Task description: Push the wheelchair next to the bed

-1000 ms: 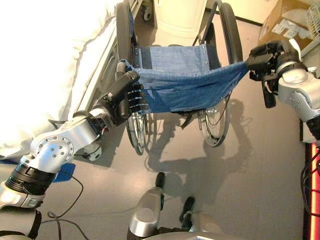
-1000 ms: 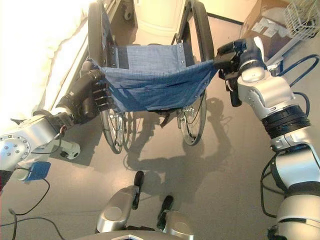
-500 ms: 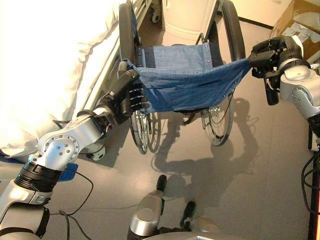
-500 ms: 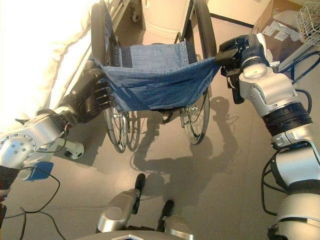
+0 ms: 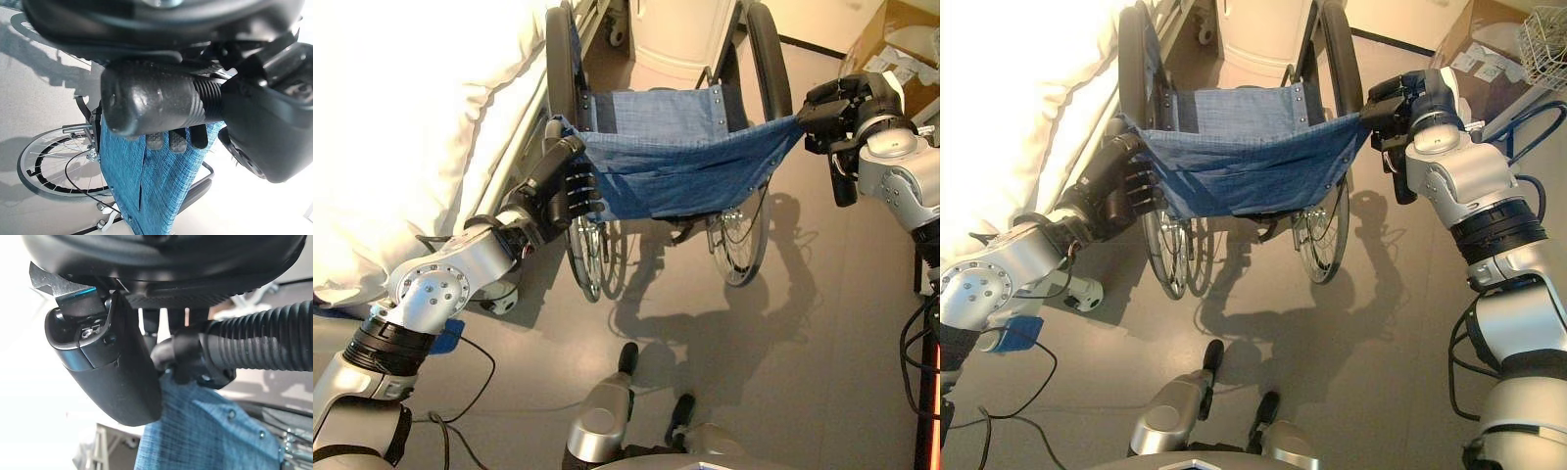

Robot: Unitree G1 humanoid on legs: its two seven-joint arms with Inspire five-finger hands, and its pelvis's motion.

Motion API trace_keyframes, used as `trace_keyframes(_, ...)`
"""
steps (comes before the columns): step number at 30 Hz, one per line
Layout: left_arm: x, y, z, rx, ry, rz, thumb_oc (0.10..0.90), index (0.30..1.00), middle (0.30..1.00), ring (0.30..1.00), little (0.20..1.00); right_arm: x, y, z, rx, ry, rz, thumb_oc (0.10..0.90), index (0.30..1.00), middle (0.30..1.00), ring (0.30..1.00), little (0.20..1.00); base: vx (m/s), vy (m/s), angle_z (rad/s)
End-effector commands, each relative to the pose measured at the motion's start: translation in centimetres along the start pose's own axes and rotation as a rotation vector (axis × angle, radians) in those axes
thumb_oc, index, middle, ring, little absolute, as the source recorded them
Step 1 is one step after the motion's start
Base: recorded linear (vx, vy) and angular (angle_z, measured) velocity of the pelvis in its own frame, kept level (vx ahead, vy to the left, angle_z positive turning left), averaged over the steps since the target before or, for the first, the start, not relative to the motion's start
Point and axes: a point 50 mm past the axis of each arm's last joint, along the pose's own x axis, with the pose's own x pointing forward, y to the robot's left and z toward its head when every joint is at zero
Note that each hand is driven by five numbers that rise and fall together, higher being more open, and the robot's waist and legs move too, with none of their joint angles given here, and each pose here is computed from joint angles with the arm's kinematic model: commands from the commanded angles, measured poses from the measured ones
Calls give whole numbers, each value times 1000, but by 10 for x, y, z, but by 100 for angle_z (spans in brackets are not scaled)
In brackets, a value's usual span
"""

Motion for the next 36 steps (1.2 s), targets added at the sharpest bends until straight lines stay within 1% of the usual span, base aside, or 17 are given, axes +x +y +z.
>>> trace_keyframes(1,-7,-42,58,-81,-328,-171,400,300,300,300,300,-27,64,63,120,-265,281,400,300,300,300,300,0,0,0)
trace_keyframes(2,-7,-43,58,-81,-326,-168,464,396,396,396,396,-26,63,61,121,-262,278,709,764,764,764,764,0,0,0)
trace_keyframes(3,-7,-43,57,-80,-323,-165,519,479,479,479,479,-26,63,61,122,-261,274,770,855,855,855,855,1,-9,7)
trace_keyframes(4,-5,-42,56,-74,-314,-157,800,900,900,900,900,-25,61,58,122,-254,262,800,900,900,900,900,17,-7,8)
trace_keyframes(13,-8,-30,62,-60,-334,-122,800,900,900,900,900,-22,47,51,114,-242,210,800,900,900,900,900,21,41,5)
trace_keyframes(21,-17,-23,77,-46,-397,-81,800,900,900,900,900,-23,16,52,139,-281,155,800,900,900,900,900,-17,11,0)
trace_keyframes(27,-30,-4,87,-44,-460,-21,800,900,900,900,900,-27,-7,51,149,-318,111,800,900,900,900,900,11,-7,0)
trace_keyframes(35,-49,21,93,-58,-485,51,800,900,900,900,900,-35,-43,47,94,-342,23,800,900,900,900,900,12,-26,-3)
trace_keyframes(36,-53,27,93,-62,-482,61,800,900,900,900,900,-39,-52,48,84,-348,2,800,900,900,900,900,-12,-39,0)
